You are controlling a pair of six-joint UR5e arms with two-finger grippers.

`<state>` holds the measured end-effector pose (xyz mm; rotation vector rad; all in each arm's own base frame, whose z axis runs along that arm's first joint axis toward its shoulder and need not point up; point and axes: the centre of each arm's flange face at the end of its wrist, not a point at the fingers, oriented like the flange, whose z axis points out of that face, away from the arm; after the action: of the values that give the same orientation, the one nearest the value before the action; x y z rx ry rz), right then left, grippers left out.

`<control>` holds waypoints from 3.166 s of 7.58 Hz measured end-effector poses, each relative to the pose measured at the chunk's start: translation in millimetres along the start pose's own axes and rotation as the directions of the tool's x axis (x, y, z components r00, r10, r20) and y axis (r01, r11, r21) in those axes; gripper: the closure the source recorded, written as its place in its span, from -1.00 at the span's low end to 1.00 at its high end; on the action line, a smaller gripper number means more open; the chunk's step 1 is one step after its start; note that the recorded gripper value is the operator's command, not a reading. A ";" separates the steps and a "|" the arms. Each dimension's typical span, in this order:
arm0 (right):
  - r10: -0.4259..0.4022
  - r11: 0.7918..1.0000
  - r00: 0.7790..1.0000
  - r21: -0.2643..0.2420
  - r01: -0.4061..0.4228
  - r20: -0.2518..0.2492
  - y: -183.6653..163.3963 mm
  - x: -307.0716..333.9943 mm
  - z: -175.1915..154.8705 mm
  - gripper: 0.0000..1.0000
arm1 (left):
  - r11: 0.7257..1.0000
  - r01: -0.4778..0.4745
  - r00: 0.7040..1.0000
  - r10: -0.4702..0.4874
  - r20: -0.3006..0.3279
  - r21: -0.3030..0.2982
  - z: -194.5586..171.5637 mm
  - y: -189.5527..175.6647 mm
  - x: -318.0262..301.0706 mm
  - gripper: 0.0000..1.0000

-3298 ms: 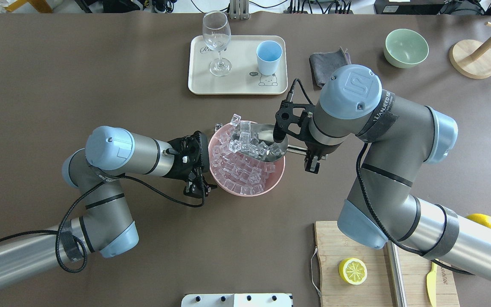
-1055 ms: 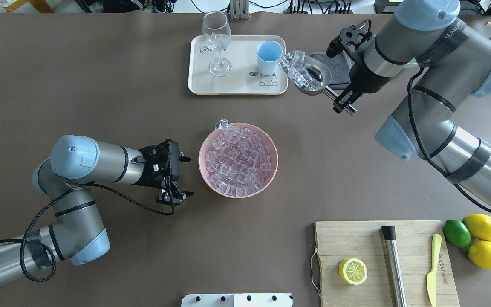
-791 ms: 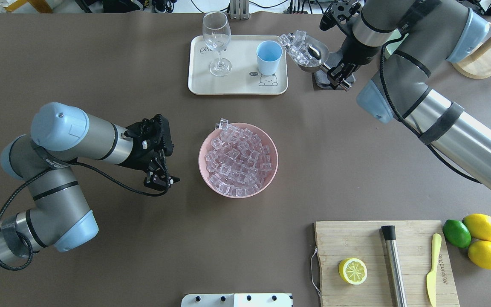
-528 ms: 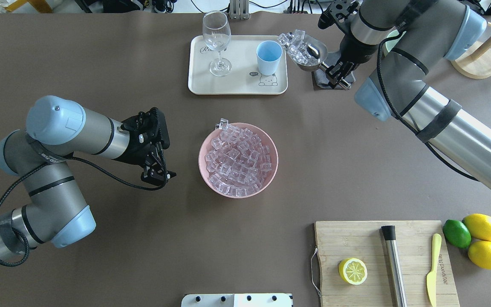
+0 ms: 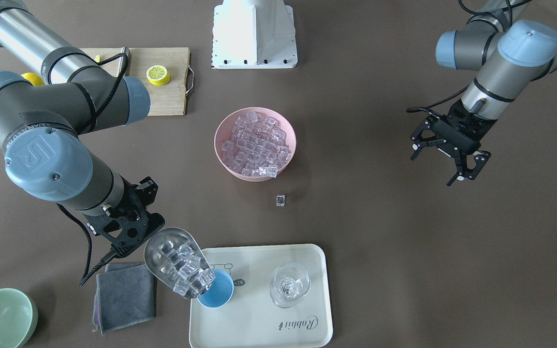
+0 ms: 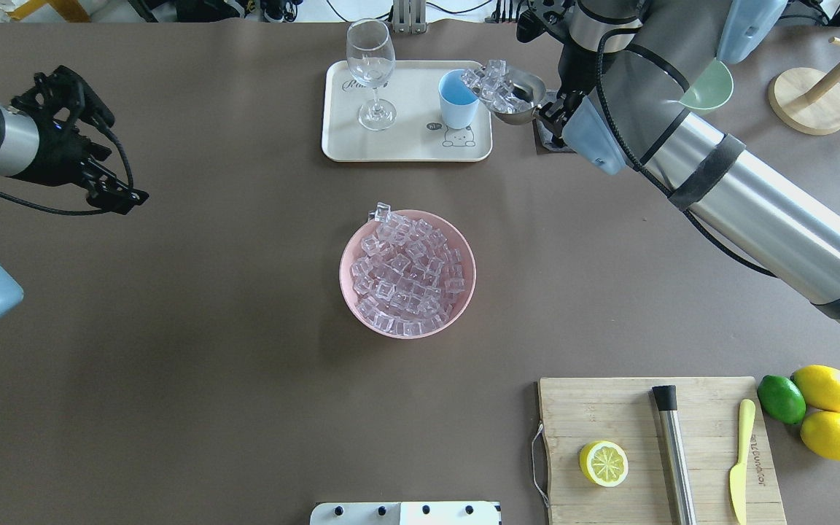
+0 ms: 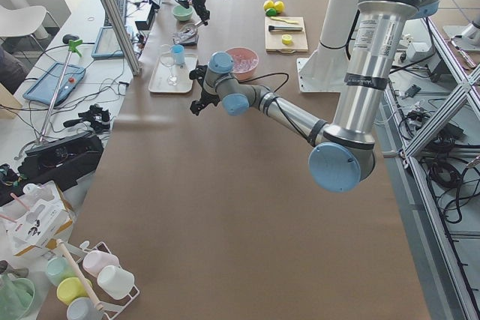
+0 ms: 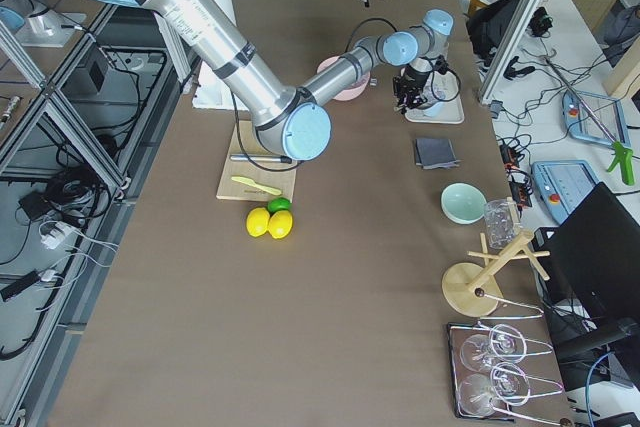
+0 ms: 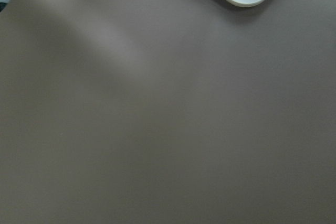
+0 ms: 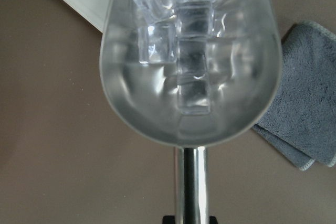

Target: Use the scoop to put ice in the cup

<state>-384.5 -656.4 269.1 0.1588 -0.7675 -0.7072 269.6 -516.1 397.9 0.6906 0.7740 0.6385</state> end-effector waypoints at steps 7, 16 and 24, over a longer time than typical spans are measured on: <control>-0.012 0.990 0.999 -0.139 0.008 -0.034 -13.6 -11.2 -17.2 1.00 | 0.943 0.329 0.941 -0.324 0.093 -0.046 -80.4 121.8 -169.2 -0.97; -0.062 0.967 0.995 -0.253 0.040 -0.077 -47.3 -14.3 -29.3 1.00 | 0.739 0.632 0.774 -0.616 0.144 -0.233 -138.3 290.6 -276.8 -0.97; -0.113 0.940 0.986 -0.334 0.067 -0.121 -61.3 -18.1 -42.4 1.00 | 0.666 0.688 0.721 -0.674 0.164 -0.290 -144.2 294.0 -273.2 -0.97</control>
<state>-397.0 -696.4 204.8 -0.0614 -0.5021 -0.8921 -71.6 -490.4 652.5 0.0601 0.7906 0.0444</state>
